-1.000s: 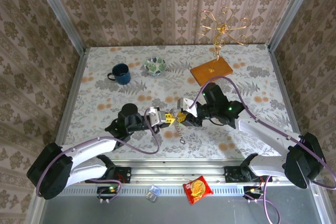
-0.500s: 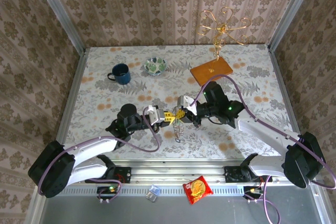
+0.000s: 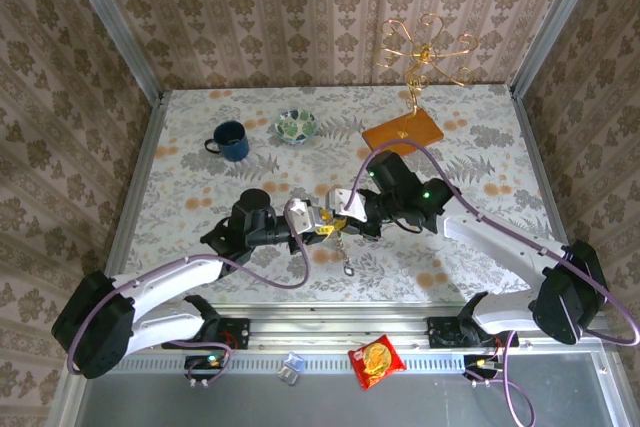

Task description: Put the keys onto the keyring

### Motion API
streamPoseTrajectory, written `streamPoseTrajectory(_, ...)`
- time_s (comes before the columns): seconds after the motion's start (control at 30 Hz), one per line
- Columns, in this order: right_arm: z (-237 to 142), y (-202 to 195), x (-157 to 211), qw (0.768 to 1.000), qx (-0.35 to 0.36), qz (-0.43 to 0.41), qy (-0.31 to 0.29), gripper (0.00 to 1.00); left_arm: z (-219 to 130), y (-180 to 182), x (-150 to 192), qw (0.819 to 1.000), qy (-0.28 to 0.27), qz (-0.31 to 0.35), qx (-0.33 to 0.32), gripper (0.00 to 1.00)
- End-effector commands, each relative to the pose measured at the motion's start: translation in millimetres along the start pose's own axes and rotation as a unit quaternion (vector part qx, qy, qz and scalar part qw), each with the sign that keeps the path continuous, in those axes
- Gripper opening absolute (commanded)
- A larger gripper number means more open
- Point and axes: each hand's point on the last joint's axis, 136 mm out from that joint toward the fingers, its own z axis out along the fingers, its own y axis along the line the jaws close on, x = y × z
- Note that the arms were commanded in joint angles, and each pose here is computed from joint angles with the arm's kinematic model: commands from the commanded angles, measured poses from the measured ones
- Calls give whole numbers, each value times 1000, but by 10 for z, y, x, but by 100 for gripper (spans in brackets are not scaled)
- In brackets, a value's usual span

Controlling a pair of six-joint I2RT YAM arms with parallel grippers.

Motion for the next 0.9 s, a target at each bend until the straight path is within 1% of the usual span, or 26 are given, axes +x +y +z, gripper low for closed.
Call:
streamPoseTrajectory(0.0,-17,38,-26,999,-5,-34,29,0,-20,13,-66,1000,6,20,-1,20)
streamPoseTrajectory(0.1,-19,59,-105,999,-5,-44,21,0,-16,7,-86,1000,4,21,3,14)
streamPoseTrajectory(0.13,-21,56,-130,999,-3,-45,16,0,-19,6,-107,1000,0,22,3,10)
streamPoseTrajectory(0.17,-29,49,-159,999,0,-38,6,1,-21,-3,-135,1000,-7,21,6,3)
streamPoseTrajectory(0.2,-46,12,-198,999,11,-33,-11,6,-26,-10,-158,1000,-14,21,7,0)
streamPoseTrajectory(0.27,-105,-22,-232,999,18,-10,-49,15,-37,-25,-183,999,-25,19,9,0)
streamPoseTrajectory(0.33,-169,-58,-223,996,19,20,-82,20,-52,-31,-196,999,-35,16,8,0)
streamPoseTrajectory(0.47,-222,-64,-170,992,13,52,-113,26,-89,-33,-256,998,-67,9,4,0)
streamPoseTrajectory(0.57,-194,-38,-132,991,6,62,-120,27,-116,-67,-306,996,-92,2,16,0)
streamPoseTrajectory(0.7,-150,-24,-92,991,0,69,-119,27,-128,-54,-315,994,-104,-4,15,0)
streamPoseTrajectory(0.87,-119,6,-50,991,-8,72,-113,19,-133,-51,-309,994,-106,-6,16,0)
